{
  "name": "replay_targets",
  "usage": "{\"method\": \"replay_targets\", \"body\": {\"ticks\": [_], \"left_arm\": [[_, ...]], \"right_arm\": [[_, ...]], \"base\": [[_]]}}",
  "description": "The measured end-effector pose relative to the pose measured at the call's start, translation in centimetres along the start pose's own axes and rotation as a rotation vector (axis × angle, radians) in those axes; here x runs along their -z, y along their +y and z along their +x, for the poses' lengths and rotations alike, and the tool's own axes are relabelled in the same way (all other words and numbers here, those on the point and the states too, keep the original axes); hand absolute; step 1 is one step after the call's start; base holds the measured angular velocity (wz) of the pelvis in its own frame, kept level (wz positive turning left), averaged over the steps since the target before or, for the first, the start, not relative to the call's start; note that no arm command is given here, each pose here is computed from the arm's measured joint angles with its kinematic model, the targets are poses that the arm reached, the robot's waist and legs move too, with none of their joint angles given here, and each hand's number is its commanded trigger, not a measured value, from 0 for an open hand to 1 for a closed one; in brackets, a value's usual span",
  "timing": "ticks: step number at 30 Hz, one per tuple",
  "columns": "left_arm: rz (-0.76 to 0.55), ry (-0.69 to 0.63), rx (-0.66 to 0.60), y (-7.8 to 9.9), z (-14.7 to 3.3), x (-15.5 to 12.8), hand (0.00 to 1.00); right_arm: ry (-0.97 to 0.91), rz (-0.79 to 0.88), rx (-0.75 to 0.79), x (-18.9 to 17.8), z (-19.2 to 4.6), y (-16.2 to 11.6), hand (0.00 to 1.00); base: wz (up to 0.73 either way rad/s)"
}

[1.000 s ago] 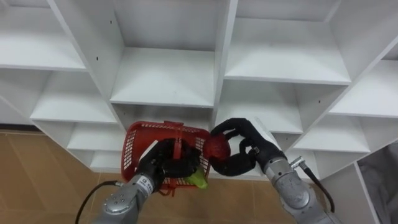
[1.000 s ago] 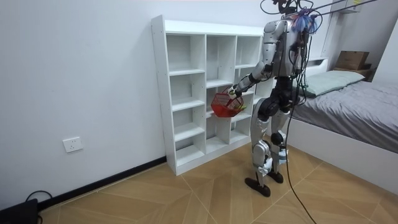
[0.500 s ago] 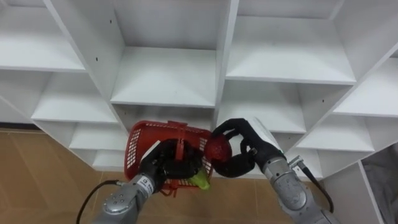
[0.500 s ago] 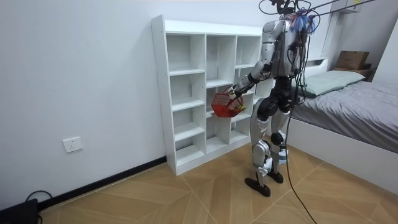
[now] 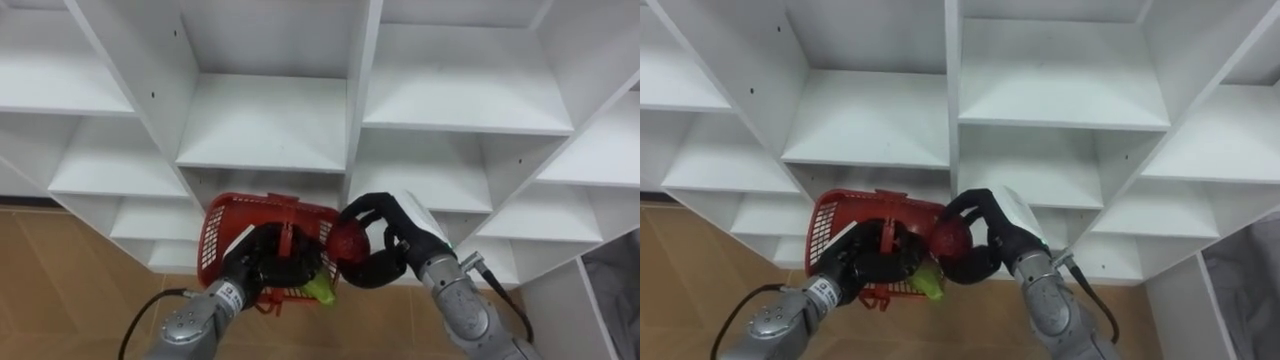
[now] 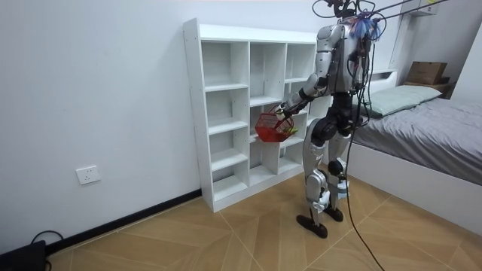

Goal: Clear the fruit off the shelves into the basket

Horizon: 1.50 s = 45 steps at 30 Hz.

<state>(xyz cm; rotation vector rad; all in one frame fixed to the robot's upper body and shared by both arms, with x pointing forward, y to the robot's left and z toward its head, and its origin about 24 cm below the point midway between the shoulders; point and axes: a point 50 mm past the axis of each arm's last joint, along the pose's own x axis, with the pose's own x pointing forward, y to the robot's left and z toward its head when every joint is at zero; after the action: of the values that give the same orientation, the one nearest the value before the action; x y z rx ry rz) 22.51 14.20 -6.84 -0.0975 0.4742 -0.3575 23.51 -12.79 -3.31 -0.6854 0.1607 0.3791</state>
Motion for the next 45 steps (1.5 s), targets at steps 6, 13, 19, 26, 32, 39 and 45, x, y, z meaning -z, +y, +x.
{"method": "replay_targets", "body": {"ticks": [6,13,19,26,32,39,45], "left_arm": [[0.005,-0.011,0.001,0.0,0.0,-0.1,1.00],[0.012,-0.023,0.021,-0.7,0.2,-0.1,1.00],[0.013,-0.021,0.022,-1.1,0.3,0.0,1.00],[0.009,-0.022,0.021,-1.2,0.3,0.0,1.00],[-0.005,-0.028,0.014,-1.3,0.4,-0.1,1.00],[-0.059,-0.040,0.015,-1.8,0.6,-0.1,1.00],[-0.084,-0.039,0.032,-2.3,0.7,0.0,1.00]], "right_arm": [[0.004,-0.012,-0.015,0.2,-0.1,0.5,1.00],[0.011,-0.027,-0.021,0.4,-0.2,0.5,1.00],[0.021,-0.028,-0.026,0.6,-0.1,0.5,1.00],[0.018,-0.029,-0.023,0.5,0.0,0.5,1.00],[0.017,-0.038,-0.007,0.5,0.0,0.4,1.00],[0.015,-0.040,0.028,0.5,0.0,0.2,0.51],[0.015,-0.057,0.027,0.4,0.1,0.4,0.00]], "base": [[0.00],[0.00],[0.00],[0.00],[0.01],[0.00],[0.00]]}}
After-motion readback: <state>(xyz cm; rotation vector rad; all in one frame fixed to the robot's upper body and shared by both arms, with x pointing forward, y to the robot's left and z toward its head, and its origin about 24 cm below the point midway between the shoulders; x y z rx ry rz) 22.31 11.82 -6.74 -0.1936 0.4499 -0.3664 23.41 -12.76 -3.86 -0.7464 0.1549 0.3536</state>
